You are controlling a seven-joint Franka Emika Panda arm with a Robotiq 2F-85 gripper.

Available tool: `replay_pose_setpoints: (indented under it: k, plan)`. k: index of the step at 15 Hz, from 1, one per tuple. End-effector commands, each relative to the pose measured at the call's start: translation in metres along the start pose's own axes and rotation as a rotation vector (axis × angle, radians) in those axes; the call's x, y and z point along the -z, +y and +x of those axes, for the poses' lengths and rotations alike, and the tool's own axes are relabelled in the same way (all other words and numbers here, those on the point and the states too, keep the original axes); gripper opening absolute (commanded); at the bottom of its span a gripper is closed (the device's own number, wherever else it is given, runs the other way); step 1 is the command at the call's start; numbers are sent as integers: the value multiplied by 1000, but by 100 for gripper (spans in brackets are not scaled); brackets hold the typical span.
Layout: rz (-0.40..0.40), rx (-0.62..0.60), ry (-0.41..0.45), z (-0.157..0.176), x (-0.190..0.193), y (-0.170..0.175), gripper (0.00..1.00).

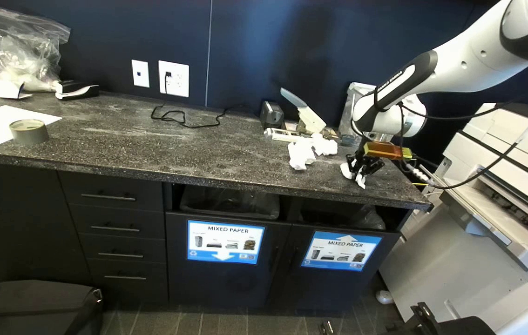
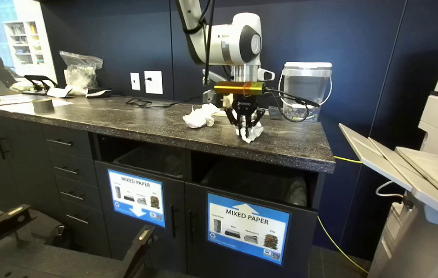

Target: Pick up the papers from the counter and put them in the bin

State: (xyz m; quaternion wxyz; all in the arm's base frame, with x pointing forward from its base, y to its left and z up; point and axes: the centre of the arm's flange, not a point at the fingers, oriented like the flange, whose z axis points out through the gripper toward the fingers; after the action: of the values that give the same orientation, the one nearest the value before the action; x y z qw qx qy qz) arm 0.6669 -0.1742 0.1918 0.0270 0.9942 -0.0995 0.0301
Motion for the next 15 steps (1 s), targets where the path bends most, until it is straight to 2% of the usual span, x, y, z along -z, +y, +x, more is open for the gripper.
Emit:
replay_pose_setpoints:
  k: [1, 6, 12, 15]
  plan:
    - [38, -35, 23, -83, 10, -9, 14]
    - [85, -5, -33, -140, 12, -20, 14]
    - [108, 69, -157, -238, 8, -45, 14]
    - [122, 61, -135, -267, -15, -54, 14]
